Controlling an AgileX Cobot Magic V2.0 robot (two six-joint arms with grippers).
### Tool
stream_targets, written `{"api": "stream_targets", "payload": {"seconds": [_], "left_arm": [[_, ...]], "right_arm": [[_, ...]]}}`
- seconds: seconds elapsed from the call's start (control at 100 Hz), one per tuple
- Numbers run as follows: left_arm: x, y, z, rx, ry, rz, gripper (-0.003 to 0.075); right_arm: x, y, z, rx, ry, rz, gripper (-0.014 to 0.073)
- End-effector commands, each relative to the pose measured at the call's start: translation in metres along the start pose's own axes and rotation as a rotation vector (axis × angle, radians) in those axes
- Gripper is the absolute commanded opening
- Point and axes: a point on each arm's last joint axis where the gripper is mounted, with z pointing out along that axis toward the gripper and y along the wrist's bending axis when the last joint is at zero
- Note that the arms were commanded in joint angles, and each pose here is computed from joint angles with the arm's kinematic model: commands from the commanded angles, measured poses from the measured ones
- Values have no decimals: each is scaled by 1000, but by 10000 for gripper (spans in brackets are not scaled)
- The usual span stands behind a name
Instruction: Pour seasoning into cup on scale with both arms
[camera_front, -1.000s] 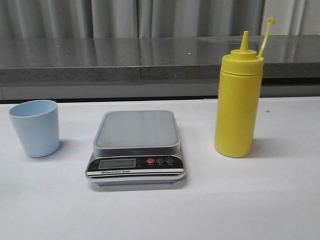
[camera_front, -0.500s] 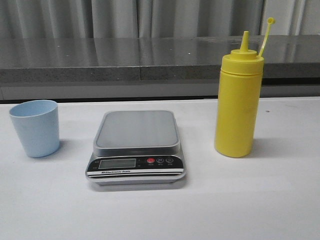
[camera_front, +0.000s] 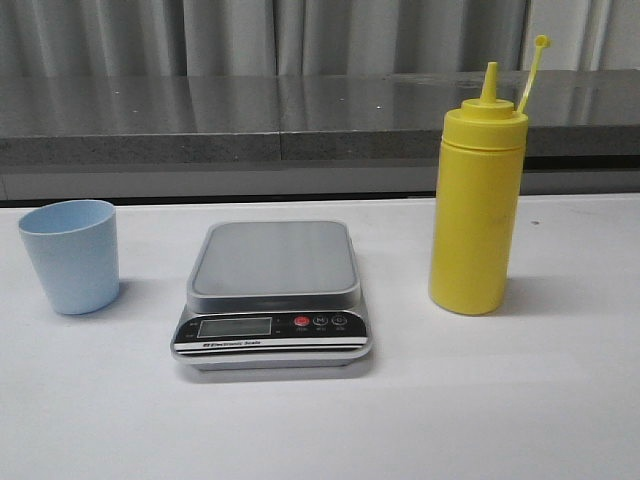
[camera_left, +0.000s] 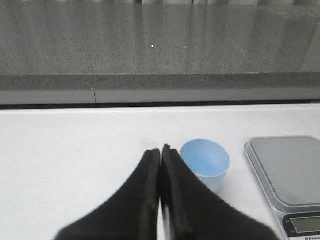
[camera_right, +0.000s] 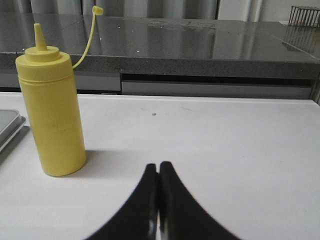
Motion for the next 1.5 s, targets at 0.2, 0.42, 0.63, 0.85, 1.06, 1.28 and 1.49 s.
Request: {"api": "stream_targets", "payload": {"seconds": [0.2,0.42,0.63,0.85,1.06,1.28,1.49], "left_arm": [[-42,-3,44,-1,132,-16,167],[-57,-3,83,-4,211,-21,454],[-58,-19,124,54,345,38,474],[-47,-36,168,95,527,71,473],[-38,-39,202,90,640,74,473],[-29,-41,229,86,681,75,473],[-18,-42,251,77,726,63,473]], "right_arm": [[-14,0,-3,4,-121,-10,-39],[-14,0,-3,4,-121,-10,-39],[-14,0,-3,4,-121,-10,-39],[-14,0,-3,4,-121,-10,-39],[-14,0,-3,4,-121,-10,-39],[-14,0,-3,4,-121,-10,-39],[-14,0,-3,4,-121,-10,-39]]}}
